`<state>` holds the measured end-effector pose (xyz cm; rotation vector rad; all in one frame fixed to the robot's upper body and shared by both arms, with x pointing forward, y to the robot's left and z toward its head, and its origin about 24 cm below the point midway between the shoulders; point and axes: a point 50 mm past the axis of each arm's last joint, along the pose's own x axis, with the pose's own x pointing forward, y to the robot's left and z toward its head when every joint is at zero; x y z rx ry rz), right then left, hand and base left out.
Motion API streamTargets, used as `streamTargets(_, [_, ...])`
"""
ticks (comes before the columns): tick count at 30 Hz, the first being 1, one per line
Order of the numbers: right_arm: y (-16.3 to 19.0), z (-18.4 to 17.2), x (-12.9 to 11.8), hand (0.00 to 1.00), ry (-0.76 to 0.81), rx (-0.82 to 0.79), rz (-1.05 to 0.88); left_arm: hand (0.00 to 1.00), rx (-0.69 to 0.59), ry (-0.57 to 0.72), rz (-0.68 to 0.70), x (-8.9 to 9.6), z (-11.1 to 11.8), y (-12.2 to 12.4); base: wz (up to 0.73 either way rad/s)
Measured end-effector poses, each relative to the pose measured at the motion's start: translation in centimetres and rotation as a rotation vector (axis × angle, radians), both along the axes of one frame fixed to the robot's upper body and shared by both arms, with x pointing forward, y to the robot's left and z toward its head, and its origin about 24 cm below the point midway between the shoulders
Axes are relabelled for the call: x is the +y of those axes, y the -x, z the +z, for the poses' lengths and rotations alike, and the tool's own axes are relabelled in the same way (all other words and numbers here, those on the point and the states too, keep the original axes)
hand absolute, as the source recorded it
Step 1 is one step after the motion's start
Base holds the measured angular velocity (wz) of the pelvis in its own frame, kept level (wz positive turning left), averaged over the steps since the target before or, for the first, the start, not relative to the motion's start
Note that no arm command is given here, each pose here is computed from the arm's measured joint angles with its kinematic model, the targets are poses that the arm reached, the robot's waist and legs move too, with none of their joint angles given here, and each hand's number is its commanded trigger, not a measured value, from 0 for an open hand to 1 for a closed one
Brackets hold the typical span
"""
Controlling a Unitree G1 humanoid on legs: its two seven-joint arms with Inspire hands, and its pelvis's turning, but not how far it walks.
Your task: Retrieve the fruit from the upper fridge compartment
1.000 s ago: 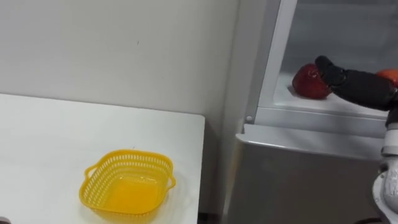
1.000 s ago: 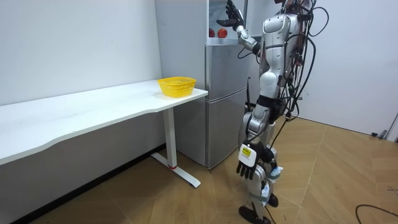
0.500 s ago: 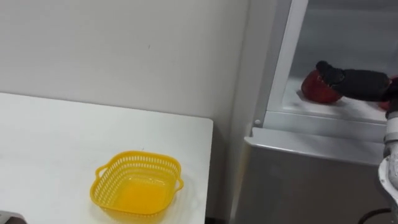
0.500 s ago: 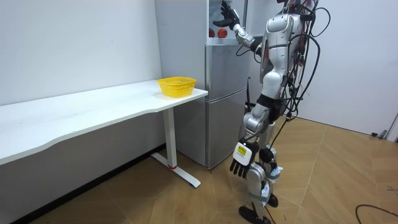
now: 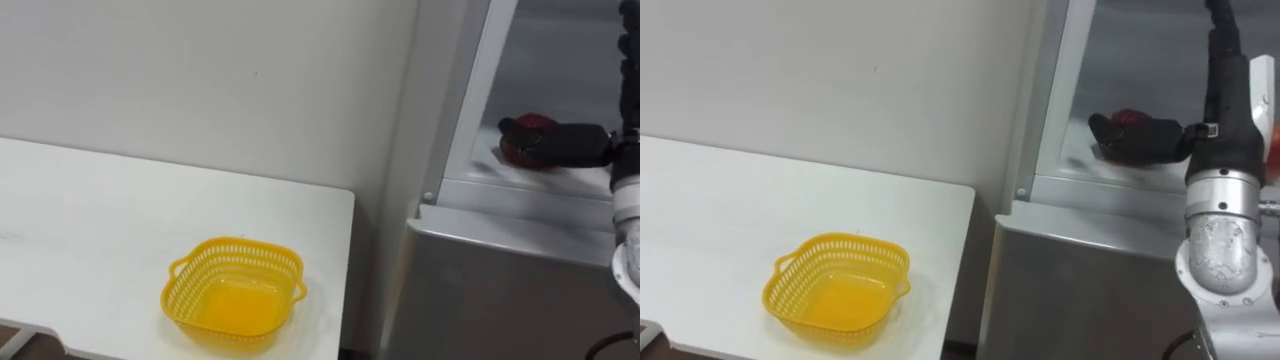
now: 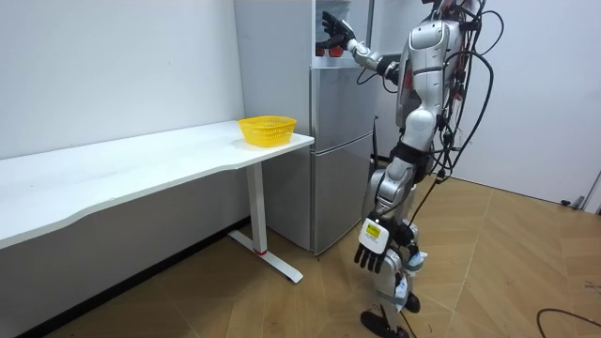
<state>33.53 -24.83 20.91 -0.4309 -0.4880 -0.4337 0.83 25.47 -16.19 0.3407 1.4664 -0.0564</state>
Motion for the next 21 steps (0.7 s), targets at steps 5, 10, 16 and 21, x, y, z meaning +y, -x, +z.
streamTargets(5, [-0.2, -0.3, -0.4, 0.00, 0.032, 0.053, -0.007, 0.00, 0.008, -0.005, 0.003, 0.1, 0.0, 0.0, 0.00])
streamTargets(10, [-0.4, -0.6, -0.3, 0.00, 0.046, 0.089, 0.009, 0.00, -0.010, -0.010, -0.002, 0.2, 0.1, -0.6, 0.00])
streamTargets(16, [-0.7, -1.2, -0.3, 0.00, 0.071, 0.169, 0.073, 0.00, -0.031, -0.015, -0.010, 0.6, 0.4, -1.2, 0.00])
streamTargets(21, [-1.3, -1.9, -0.9, 0.00, 0.052, 0.228, 0.082, 0.00, -0.027, -0.017, -0.011, 0.7, 0.4, -1.1, 0.00])
